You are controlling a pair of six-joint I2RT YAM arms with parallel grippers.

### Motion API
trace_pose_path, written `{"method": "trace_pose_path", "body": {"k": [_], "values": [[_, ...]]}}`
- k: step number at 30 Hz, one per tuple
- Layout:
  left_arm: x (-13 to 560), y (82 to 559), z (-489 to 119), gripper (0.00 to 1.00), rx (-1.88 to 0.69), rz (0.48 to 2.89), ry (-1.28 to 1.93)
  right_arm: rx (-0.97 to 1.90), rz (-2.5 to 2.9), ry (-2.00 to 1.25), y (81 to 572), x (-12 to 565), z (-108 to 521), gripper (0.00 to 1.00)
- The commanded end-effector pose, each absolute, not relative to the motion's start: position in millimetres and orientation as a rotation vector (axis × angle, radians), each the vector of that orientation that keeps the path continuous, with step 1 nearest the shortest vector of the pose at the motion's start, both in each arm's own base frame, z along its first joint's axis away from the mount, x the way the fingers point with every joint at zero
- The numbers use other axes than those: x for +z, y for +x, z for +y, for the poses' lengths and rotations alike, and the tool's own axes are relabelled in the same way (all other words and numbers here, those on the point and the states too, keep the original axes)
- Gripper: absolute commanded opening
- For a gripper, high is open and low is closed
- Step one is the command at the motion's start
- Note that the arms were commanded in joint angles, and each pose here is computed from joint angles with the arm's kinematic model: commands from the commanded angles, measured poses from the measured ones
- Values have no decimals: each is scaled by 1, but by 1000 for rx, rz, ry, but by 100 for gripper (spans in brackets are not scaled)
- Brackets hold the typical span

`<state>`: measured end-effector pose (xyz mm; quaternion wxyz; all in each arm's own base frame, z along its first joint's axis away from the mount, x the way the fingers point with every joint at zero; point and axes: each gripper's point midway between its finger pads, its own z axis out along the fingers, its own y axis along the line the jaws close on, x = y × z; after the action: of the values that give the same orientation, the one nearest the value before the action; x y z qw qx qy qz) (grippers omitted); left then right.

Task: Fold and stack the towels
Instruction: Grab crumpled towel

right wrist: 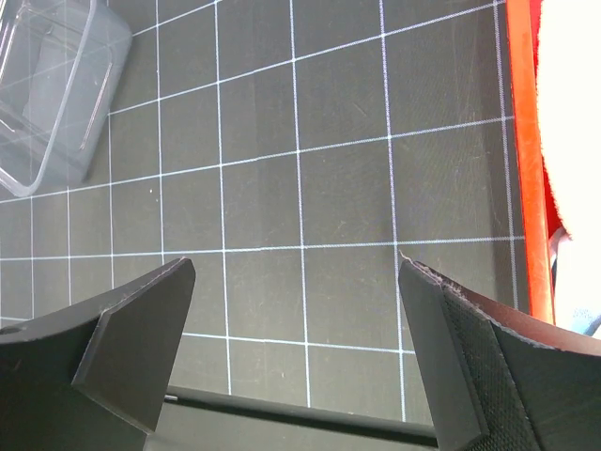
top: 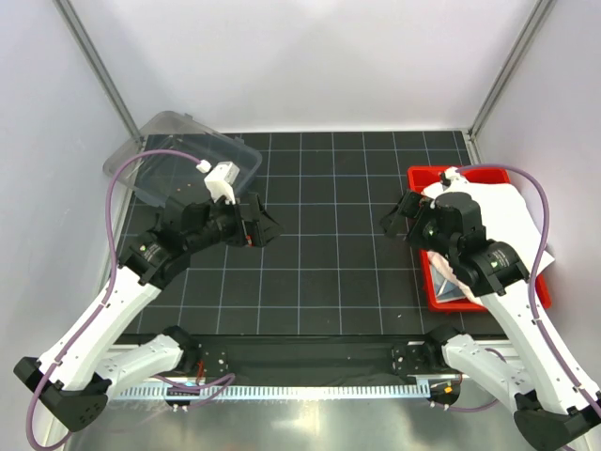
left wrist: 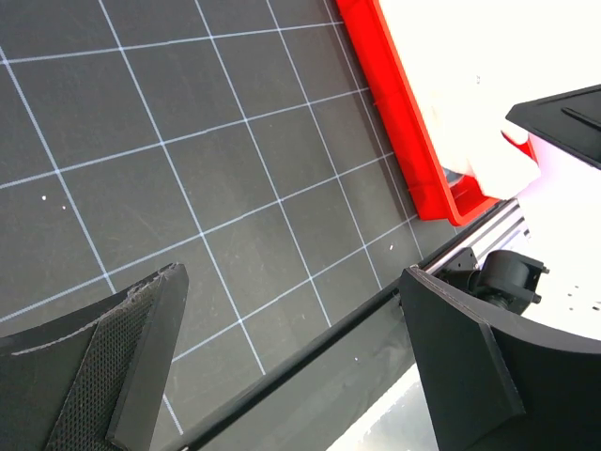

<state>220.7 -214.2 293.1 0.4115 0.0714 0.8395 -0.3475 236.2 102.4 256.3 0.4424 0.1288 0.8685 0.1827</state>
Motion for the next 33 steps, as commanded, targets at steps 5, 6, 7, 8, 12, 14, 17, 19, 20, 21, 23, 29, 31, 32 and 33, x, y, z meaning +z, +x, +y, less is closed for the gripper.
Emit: {"method": "trace_pose_path", "body": {"k": [5,6,7,8,12,14,17,19,20,21,23,29,31,32,33], "values": [[306,223,-218,99,-906,2049,205,413,2094,386,242,266,92,100],[307,222,-219,100,-909,2050,207,366,2123,398,239,259,86,100],[306,222,-219,99,-910,2052,206,315,2124,432,240,259,78,100],[305,223,-219,100,-908,2055,200,176,2121,476,247,252,61,100],[302,226,-219,100,-906,2063,176,-288,2155,672,264,220,-14,100],[299,224,-223,100,-930,2065,182,-257,2245,700,275,200,-23,96],[293,223,-223,100,-927,2089,196,-367,2272,791,282,186,-50,92],[290,221,-222,100,-913,2099,216,-424,2268,809,283,179,-60,91],[288,219,-220,100,-905,2108,219,-444,2272,817,283,174,-65,89],[289,218,-219,99,-903,2101,219,-473,2273,822,283,168,-71,89],[286,217,-217,99,-897,2107,218,-513,2254,880,284,159,-89,87],[280,218,-216,100,-884,2123,201,-469,2288,953,294,128,-105,77],[280,219,-216,100,-881,2127,193,-440,2270,942,306,139,-106,47],[282,219,-215,100,-883,2131,174,-396,2259,921,312,148,-102,37],[283,220,-212,100,-868,2129,157,-352,2213,904,324,170,-100,29]]}}
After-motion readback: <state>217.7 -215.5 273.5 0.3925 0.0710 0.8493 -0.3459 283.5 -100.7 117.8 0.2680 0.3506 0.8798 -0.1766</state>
